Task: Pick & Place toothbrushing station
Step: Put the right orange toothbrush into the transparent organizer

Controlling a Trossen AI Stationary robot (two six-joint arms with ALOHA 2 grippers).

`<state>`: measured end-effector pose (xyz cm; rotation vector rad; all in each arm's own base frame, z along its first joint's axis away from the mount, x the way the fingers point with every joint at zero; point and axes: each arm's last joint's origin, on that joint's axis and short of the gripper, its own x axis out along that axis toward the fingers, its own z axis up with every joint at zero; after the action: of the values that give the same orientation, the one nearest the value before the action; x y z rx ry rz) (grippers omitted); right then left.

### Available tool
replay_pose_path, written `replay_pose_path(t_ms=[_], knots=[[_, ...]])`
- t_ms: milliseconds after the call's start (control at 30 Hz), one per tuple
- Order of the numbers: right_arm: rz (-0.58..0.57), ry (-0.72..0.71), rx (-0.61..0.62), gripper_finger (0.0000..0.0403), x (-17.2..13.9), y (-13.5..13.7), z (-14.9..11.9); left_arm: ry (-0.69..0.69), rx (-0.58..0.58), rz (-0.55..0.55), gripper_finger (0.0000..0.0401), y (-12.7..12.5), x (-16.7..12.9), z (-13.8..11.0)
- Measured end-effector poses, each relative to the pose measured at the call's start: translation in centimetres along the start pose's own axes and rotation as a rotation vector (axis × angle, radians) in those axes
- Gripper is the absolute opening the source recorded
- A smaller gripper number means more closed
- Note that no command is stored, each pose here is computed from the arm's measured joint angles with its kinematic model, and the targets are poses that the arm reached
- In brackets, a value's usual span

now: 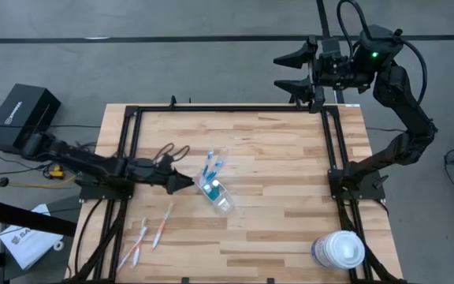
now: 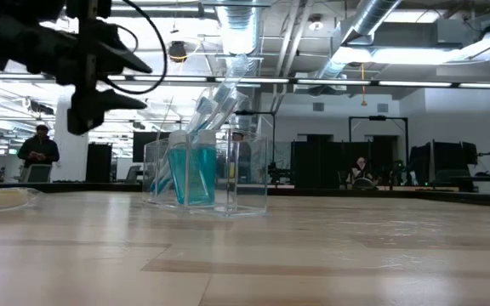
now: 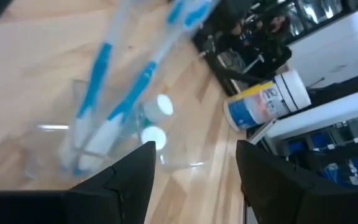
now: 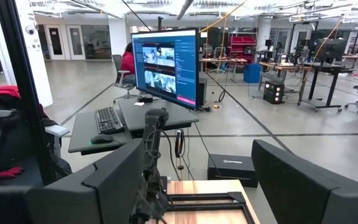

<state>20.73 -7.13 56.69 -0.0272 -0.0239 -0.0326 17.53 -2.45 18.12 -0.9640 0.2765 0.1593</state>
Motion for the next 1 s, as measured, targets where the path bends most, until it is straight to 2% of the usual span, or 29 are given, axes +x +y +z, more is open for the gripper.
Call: replay_pose_path(t_ms=[167, 300, 433, 667, 800, 1000], knots=[[0.0, -0.001, 0.0, 0.0289, 0.0, 0.0, 0.0, 0.067, -0.022, 0.06, 0.0218, 0.7, -2.5, 0.2], [0.0, -0.001, 0.016, 0.0289, 0.0, 0.0, 0.0, 0.224, -0.089, 0.152, 0.0213, 1.9, -4.0, -0.7], [0.0, -0.001, 0.019, 0.0289, 0.0, 0.0, 0.0, 0.352, -0.148, 0.265, 0.019, 3.0, -4.6, -1.7], [-0.002, 0.002, 0.028, 0.0289, 0.2, -0.1, -0.1, 0.486, -0.198, 0.307, 0.0162, 3.3, -4.0, -2.6], [-0.003, 0.006, 0.032, 0.0289, 0.3, -0.1, -0.2, 0.619, -0.237, 0.319, 0.017, 3.4, -3.8, -3.3], [-0.002, 0.007, 0.032, 0.0289, 0.3, -0.1, -0.2, 0.68, -0.277, 0.333, 0.0192, 3.2, -3.8, -4.1]])
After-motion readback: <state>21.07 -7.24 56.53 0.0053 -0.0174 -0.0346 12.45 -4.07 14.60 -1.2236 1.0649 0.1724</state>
